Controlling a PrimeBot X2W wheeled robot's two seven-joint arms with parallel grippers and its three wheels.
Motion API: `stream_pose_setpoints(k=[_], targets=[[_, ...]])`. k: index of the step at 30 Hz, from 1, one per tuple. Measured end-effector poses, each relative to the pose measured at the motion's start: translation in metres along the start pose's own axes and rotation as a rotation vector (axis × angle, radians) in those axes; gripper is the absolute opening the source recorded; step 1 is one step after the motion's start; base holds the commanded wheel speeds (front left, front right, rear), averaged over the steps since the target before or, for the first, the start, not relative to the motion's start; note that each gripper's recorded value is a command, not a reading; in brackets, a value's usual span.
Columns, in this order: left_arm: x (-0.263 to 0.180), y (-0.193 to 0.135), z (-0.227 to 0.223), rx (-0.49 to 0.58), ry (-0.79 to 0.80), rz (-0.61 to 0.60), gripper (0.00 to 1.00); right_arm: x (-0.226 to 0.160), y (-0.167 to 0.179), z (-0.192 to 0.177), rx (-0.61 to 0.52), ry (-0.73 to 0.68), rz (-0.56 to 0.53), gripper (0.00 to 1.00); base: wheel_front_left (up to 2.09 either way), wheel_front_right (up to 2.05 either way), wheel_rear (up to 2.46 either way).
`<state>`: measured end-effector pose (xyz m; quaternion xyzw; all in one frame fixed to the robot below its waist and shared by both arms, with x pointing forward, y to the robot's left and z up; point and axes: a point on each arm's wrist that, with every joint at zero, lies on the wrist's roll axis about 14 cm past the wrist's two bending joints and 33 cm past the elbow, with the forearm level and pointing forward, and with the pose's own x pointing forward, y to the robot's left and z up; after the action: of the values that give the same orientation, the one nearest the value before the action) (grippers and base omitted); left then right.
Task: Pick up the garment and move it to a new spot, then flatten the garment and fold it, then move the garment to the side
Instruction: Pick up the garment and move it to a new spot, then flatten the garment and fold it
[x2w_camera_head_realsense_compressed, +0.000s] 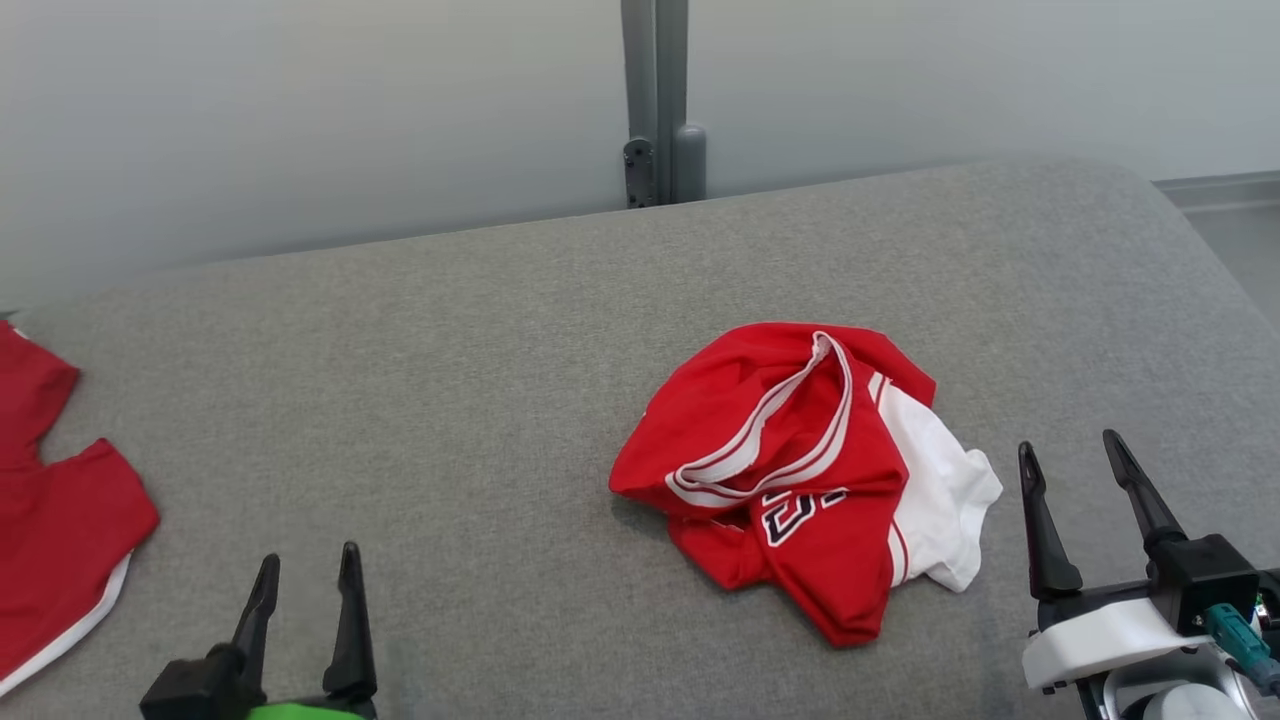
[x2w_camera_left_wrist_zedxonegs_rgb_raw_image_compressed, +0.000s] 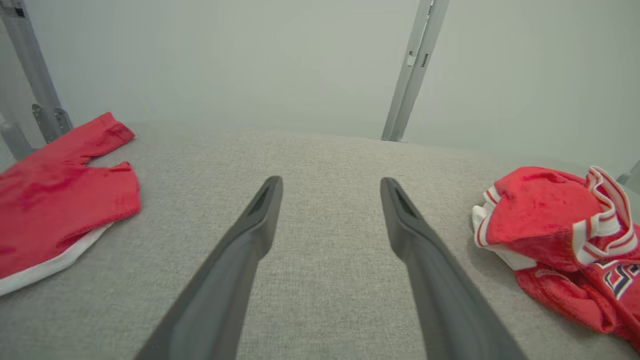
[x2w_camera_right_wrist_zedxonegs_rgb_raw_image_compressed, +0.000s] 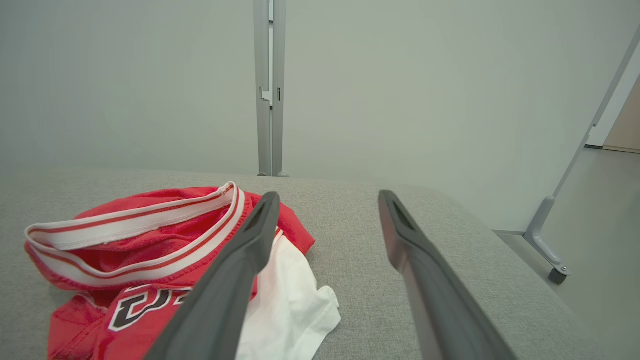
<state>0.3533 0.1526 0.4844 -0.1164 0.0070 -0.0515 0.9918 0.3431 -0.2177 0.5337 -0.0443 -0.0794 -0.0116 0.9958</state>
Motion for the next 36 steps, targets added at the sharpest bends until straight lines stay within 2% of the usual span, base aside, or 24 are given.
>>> stream_pose_setpoints(k=[9,20,30,36], targets=[[-0.026,0.042,0.007,-0.014,-0.042,0.143,1.0,0.004,0.026,-0.013,0.029,0.038,0.069,1.0,0.0,0.0,0.0],[-0.027,0.053,0.009,0.001,-0.054,0.162,1.0,0.002,0.029,-0.018,0.034,0.054,0.076,1.0,0.0,0.0,0.0],[-0.017,0.041,0.009,0.011,-0.052,0.11,1.0,-0.001,0.023,-0.018,0.034,0.056,0.057,1.0,0.0,0.0,0.0],[0.005,0.0,0.021,0.004,-0.092,-0.021,1.0,-0.006,0.011,-0.018,0.032,0.056,0.017,1.0,0.0,0.0,0.0]])
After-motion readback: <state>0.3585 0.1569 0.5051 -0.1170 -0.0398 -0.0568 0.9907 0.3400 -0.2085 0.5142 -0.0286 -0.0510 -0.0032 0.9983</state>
